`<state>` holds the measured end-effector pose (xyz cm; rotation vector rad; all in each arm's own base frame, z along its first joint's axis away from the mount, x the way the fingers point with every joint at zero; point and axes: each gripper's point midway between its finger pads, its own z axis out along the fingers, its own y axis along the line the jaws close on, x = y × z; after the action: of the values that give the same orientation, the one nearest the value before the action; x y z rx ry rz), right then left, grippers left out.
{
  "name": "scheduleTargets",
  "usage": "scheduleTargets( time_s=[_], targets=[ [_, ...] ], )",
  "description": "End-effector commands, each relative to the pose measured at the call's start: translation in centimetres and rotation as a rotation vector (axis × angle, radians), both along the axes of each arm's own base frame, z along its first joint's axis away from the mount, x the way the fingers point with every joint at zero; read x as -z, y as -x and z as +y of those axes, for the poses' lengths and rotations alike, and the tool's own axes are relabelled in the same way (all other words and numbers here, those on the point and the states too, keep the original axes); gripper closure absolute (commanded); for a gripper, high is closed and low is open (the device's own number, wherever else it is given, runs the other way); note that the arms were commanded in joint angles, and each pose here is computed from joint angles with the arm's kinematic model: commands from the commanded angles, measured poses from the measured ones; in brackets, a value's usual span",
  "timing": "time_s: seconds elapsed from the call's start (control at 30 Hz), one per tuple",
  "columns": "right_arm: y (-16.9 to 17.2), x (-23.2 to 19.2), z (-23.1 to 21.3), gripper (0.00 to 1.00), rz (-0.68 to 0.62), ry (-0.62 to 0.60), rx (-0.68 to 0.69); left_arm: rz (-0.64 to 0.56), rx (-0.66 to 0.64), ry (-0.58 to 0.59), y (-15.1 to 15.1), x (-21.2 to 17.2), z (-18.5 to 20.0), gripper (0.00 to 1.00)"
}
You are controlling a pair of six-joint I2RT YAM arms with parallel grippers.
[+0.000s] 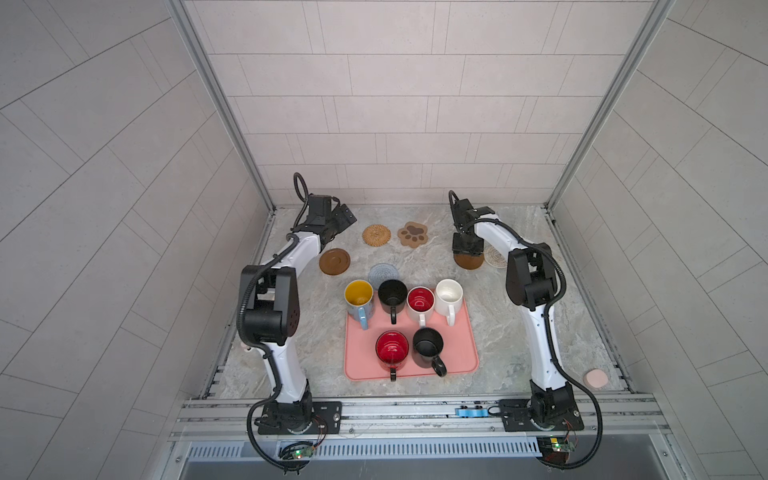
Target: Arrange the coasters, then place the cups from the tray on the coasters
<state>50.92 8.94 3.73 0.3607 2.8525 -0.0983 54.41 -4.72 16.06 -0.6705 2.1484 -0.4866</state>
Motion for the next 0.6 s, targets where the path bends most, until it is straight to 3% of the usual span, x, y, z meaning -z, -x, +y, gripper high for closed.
scheduleTargets(
  time_s=[0.0,0.57],
  targets=[
    [1.6,1.1,0.3,0.51,0.064,-0.011,0.001,-0.015,-0.006,0.005,-0.5,-0.3,0.1,0.0],
    [-1.6,4.3,3.5,0.51,0.061,-0.133,-0.002,-0.017,-0.004,-0.001,-0.6,-0.6,0.1,0.0]
  ],
)
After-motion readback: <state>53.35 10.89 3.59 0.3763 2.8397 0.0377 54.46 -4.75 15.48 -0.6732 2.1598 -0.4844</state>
